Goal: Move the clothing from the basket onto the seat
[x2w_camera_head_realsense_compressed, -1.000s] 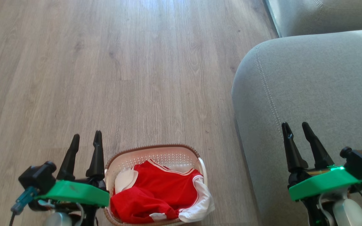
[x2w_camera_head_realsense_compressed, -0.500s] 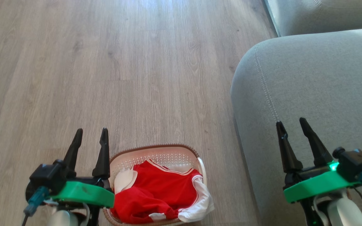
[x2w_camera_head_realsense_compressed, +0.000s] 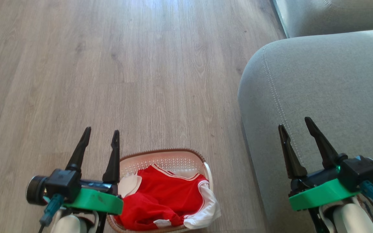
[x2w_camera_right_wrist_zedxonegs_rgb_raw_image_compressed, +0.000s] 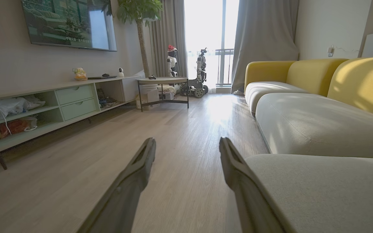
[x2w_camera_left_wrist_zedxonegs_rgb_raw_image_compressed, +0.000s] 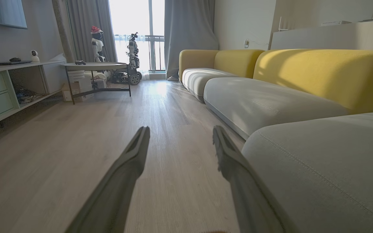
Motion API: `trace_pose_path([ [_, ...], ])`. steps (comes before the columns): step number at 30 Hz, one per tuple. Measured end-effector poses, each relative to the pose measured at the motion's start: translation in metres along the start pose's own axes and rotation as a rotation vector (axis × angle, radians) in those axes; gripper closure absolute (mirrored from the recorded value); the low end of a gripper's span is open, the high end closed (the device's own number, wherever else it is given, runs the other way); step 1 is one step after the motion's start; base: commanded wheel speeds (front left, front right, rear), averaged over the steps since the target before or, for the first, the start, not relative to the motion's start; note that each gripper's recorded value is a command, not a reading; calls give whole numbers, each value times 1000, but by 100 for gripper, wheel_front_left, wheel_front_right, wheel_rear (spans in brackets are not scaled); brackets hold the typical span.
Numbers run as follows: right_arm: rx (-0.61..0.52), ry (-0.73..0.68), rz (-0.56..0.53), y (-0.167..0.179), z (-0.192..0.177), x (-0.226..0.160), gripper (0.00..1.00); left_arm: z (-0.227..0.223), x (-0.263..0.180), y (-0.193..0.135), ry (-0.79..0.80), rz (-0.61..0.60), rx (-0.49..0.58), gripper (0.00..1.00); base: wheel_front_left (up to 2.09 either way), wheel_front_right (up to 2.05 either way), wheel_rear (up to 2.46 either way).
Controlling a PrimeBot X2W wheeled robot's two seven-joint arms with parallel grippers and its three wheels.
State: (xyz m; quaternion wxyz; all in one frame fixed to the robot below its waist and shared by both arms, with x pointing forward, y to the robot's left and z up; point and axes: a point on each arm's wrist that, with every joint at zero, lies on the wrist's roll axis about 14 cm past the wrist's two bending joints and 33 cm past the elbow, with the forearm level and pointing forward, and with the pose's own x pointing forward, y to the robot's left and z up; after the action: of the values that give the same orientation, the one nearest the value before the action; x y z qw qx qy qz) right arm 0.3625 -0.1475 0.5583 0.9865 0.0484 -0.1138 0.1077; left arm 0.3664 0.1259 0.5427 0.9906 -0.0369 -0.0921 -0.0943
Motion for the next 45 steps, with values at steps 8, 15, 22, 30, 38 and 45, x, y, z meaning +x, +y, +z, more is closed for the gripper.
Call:
trace_pose_path([
  [8,-6,-3,5,2,1,0,0,2,0,-2,-5,-10,9,0,0,0,0],
  [15,-6,-1,4,1,0,0,0,1,1,-2,-3,-10,9,0,0,0,0],
  [22,-5,0,5,1,0,0,0,1,1,-2,-2,-9,10,0,0,0,0],
  [30,-5,1,2,0,-1,0,0,0,1,-1,-2,-6,10,0,0,0,0],
  [38,-6,5,-14,-5,-2,0,0,-2,2,-2,3,-9,8,0,0,0,0],
  [45,-5,26,-36,-12,-9,-1,0,-8,5,-2,20,-8,3,0,0,0,0],
])
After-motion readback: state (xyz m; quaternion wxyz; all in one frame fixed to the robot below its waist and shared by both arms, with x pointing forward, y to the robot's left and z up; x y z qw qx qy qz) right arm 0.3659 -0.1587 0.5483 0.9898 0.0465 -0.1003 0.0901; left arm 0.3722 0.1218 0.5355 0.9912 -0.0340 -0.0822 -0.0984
